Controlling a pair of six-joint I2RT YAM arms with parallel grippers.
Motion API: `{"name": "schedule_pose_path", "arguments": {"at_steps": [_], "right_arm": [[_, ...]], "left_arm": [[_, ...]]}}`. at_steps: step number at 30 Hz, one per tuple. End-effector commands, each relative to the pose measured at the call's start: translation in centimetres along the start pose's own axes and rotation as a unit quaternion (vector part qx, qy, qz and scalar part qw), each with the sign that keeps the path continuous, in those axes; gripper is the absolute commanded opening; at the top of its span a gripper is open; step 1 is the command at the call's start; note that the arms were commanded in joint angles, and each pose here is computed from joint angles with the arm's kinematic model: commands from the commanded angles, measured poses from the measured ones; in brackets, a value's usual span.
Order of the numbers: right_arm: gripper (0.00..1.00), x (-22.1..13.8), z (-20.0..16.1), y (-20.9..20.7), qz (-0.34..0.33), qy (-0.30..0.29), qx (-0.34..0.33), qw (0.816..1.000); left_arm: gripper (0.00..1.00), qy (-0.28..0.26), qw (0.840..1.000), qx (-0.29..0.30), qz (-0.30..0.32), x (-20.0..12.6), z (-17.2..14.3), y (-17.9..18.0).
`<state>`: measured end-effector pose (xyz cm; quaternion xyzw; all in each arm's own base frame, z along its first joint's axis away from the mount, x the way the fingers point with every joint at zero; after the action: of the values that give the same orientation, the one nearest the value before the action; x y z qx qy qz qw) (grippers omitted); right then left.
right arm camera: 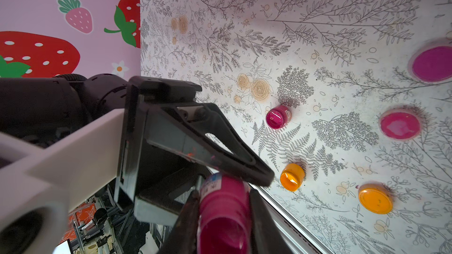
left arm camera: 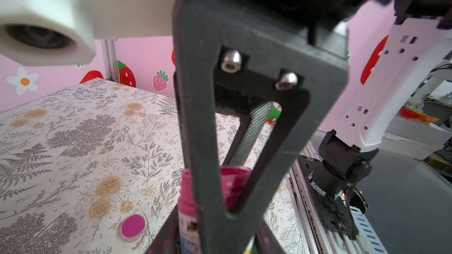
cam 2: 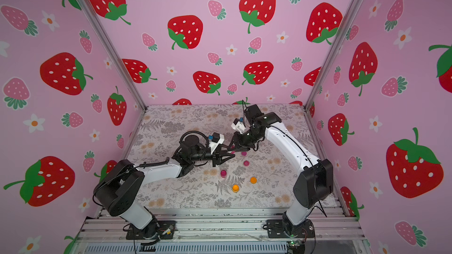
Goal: Close the paint jar lid
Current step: Pick up the paint jar from the center of the board.
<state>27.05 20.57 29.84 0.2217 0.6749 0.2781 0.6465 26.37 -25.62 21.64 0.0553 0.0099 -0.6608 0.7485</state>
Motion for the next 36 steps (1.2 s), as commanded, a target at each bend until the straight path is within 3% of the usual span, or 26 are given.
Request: {"name": "schedule_pose_path", "arguments": {"at_steps": [1, 13, 25, 28, 34, 36], "right_arm": [[0.20, 0.4, 0.0, 0.1, 0.005, 0.016, 0.002, 1.000], [0.21, 0.9, 0.0, -0.3, 0.001, 0.020, 0.006, 1.000], [0.24, 1.1, 0.1, -0.3, 0.009, 0.022, 0.007, 1.000], [0.33, 1.2, 0.0, -0.3, 0.009, 0.026, 0.007, 1.000], [0.66, -0.2, 0.3, 0.3, 0.015, -0.005, -0.001, 1.000], [0.70, -1.2, 0.5, 0.6, 0.020, -0.020, -0.002, 1.000]], "left_arm": [[0.41, -0.018, 0.999, 0.033, 0.006, -0.2, 1.7, 0.2], [0.42, -0.022, 0.999, 0.036, 0.005, -0.4, 2.3, 0.1], [0.23, -0.018, 0.999, 0.042, 0.014, -0.6, 2.8, 0.4], [0.20, -0.023, 0.999, 0.040, 0.017, -0.7, 3.2, 0.4], [0.13, -0.027, 0.999, 0.028, 0.003, -1.0, 3.4, 0.1], [0.12, -0.026, 0.999, 0.023, 0.001, -1.1, 3.3, 0.0]]}}
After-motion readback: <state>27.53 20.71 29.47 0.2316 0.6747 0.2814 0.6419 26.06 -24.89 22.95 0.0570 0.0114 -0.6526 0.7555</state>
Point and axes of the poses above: each gripper's point midway between its finger pads, its own x axis out along the fingers, its own y axis along the line the jaws close on, z = x × y, the point moved 10 cm from there along -x, back along the fingers, and after that the axes turned 13 degrees about x, right-handed, at the moved point
